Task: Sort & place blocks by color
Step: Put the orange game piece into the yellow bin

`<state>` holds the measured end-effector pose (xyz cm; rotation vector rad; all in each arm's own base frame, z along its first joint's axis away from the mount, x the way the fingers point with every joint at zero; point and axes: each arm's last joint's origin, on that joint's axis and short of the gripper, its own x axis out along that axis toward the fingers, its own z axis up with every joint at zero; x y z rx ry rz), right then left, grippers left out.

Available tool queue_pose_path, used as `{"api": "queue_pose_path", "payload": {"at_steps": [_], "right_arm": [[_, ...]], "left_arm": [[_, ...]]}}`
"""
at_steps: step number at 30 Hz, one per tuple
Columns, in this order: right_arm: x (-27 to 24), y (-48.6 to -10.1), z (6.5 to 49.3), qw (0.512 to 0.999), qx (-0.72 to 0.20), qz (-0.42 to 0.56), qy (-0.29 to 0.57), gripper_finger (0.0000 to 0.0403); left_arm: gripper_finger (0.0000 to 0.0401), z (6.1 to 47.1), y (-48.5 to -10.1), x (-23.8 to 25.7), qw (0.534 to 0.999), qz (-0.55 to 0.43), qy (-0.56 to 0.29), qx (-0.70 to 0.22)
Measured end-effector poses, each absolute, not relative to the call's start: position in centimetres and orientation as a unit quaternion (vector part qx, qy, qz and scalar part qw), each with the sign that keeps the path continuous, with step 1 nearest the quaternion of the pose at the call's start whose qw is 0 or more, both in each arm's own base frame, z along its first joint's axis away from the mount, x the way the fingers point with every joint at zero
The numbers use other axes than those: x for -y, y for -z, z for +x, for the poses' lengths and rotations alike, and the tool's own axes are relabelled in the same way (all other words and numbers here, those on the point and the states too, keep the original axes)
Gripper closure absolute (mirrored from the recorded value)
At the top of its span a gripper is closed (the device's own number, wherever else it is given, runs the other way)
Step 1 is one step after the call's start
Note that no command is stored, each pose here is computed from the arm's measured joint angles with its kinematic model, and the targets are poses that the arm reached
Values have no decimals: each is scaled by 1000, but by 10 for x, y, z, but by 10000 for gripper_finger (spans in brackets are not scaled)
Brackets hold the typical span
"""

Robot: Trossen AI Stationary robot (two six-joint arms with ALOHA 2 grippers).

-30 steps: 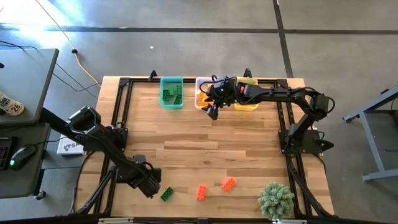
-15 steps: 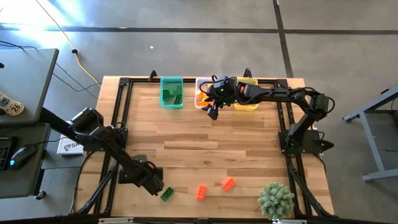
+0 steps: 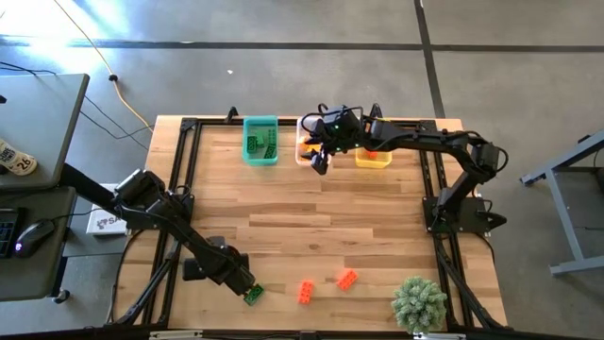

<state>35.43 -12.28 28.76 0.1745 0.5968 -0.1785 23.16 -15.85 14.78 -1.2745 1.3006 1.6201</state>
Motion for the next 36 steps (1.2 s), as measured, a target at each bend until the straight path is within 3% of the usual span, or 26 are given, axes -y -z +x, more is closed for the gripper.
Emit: {"api": "queue_pose_path", "payload": {"at_steps": [15, 19, 26, 36], "right_arm": [[122, -286, 352, 943, -312, 78, 83, 178], [122, -286, 352, 943, -313, 78, 83, 178], [122, -286, 352, 944, -313, 70, 81, 178], [121, -286, 353, 942, -311, 93, 87, 178]], "left_arm": [[166, 238, -130, 157, 323, -477, -637, -512], [196, 240, -129, 157, 326, -478, -629, -519], [293, 240, -129, 156, 346, -472, -619, -524], [299, 242, -137, 154, 412, -456, -561, -555]]}}
